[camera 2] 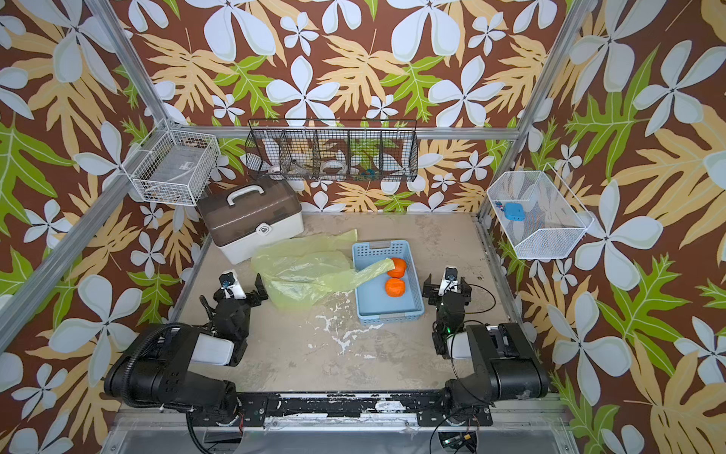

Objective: Place the oranges into plastic bags & tie knots
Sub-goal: Open the plastic bag at the center of the board.

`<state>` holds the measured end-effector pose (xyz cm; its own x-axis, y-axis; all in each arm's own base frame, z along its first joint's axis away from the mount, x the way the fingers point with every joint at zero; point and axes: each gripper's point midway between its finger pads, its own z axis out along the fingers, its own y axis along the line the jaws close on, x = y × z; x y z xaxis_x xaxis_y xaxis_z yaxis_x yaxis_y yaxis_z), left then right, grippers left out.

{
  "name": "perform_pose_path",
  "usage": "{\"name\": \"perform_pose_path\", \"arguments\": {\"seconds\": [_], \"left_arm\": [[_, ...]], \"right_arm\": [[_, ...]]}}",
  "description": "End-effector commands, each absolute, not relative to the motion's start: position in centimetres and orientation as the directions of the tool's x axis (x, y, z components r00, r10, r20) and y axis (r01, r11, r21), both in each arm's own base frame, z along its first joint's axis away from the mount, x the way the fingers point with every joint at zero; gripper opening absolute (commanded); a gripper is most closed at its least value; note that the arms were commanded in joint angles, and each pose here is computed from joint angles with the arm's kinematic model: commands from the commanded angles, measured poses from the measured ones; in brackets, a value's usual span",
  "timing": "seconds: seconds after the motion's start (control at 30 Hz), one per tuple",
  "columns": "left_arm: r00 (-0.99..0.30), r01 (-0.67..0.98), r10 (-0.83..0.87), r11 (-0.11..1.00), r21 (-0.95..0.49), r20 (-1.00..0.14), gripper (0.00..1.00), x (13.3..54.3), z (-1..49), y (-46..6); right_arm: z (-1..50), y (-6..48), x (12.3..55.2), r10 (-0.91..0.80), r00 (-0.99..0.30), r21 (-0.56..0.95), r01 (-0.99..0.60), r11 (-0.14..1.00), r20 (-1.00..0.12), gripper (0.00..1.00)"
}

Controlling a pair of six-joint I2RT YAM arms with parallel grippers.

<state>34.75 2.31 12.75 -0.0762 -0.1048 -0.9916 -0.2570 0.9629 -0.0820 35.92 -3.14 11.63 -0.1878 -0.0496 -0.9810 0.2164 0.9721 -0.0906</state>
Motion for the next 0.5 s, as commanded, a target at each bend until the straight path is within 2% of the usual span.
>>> {"name": "perform_pose_path", "arguments": {"seconds": [0.0, 0.47], "left_arm": [[-0.040, -0.265, -0.107, 0.960, -0.092, -0.993, 1.00, 34.76, 13.67, 2.50], [-0.042, -0.258, -0.115, 0.961, -0.101, -0.992, 1.00, 34.72, 13.61, 2.58]], "right_arm": [[12.25, -3.05, 36.00, -0.040, -0.160, -0.075, 0.215, 0.974, -0.986, 0.99], [12.20, -2.99, 36.12, -0.042, -0.163, -0.077, 0.212, 0.974, -0.986, 1.00]]}}
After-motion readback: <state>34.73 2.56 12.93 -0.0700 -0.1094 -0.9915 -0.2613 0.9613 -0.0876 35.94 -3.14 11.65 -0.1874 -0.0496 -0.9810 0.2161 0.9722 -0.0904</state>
